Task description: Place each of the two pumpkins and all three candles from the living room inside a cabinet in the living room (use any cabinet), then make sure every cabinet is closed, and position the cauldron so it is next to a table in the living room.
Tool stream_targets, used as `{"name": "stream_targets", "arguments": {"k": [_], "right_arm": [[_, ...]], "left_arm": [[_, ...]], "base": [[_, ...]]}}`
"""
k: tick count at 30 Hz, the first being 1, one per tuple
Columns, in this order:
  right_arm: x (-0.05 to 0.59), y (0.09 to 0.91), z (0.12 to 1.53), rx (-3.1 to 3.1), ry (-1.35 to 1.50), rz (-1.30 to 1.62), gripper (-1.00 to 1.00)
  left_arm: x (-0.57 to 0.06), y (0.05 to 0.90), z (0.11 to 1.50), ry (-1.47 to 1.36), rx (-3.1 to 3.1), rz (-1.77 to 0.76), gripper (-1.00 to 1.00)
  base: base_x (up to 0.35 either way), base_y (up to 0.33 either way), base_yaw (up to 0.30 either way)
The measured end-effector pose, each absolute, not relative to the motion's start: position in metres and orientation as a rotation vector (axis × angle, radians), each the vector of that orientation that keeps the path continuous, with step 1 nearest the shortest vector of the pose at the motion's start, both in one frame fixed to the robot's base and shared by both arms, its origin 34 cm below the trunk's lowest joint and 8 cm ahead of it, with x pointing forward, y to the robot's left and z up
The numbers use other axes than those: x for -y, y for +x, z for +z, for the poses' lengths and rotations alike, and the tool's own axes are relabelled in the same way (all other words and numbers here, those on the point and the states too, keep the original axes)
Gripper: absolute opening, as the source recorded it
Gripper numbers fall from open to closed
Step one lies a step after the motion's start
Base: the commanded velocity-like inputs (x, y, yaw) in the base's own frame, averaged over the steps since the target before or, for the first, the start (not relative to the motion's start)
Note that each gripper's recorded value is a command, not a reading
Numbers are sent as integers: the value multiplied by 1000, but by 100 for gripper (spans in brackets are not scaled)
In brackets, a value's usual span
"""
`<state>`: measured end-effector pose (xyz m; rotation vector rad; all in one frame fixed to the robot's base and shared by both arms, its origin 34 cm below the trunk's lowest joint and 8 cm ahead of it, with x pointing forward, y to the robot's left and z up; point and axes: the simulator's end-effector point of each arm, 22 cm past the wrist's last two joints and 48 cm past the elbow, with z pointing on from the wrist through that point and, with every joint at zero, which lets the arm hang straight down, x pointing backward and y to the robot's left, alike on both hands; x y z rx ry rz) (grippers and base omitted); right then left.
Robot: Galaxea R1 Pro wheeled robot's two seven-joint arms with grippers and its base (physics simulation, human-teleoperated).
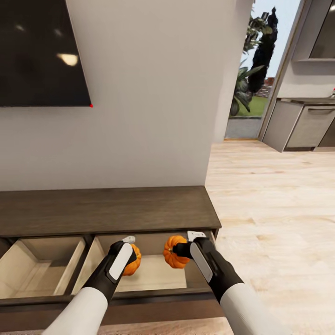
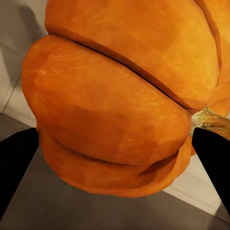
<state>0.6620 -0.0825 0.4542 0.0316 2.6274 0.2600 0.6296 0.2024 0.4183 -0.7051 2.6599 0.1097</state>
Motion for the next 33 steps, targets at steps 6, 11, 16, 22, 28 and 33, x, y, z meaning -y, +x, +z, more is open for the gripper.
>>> {"name": "stream_targets", "arguments": {"k": [6, 11, 16, 22, 28, 33], "right_arm": [[86, 658, 432, -2625, 52, 248, -100], [84, 655, 421, -2620, 51, 259, -100], [83, 653, 413, -2617, 46, 257, -100], [76, 651, 413, -2616, -2, 251, -100], [75, 652, 415, -2612, -8, 250, -100], [74, 652, 417, -2609, -8, 254, -100]], "left_arm": [[-202, 626, 405, -704, -2660, 109, -100], [-202, 625, 395, -713, -2647, 108, -100], [-198, 624, 387, -714, -2643, 98, -100], [-198, 625, 389, -712, -2639, 98, -100], [-198, 626, 390, -715, -2637, 96, -100], [-198, 626, 391, -712, -2635, 97, -100]], "base": [[0, 0, 0], [0, 0, 0], [0, 0, 0], [14, 11, 0], [40, 23, 113], [1, 1, 160]]}}
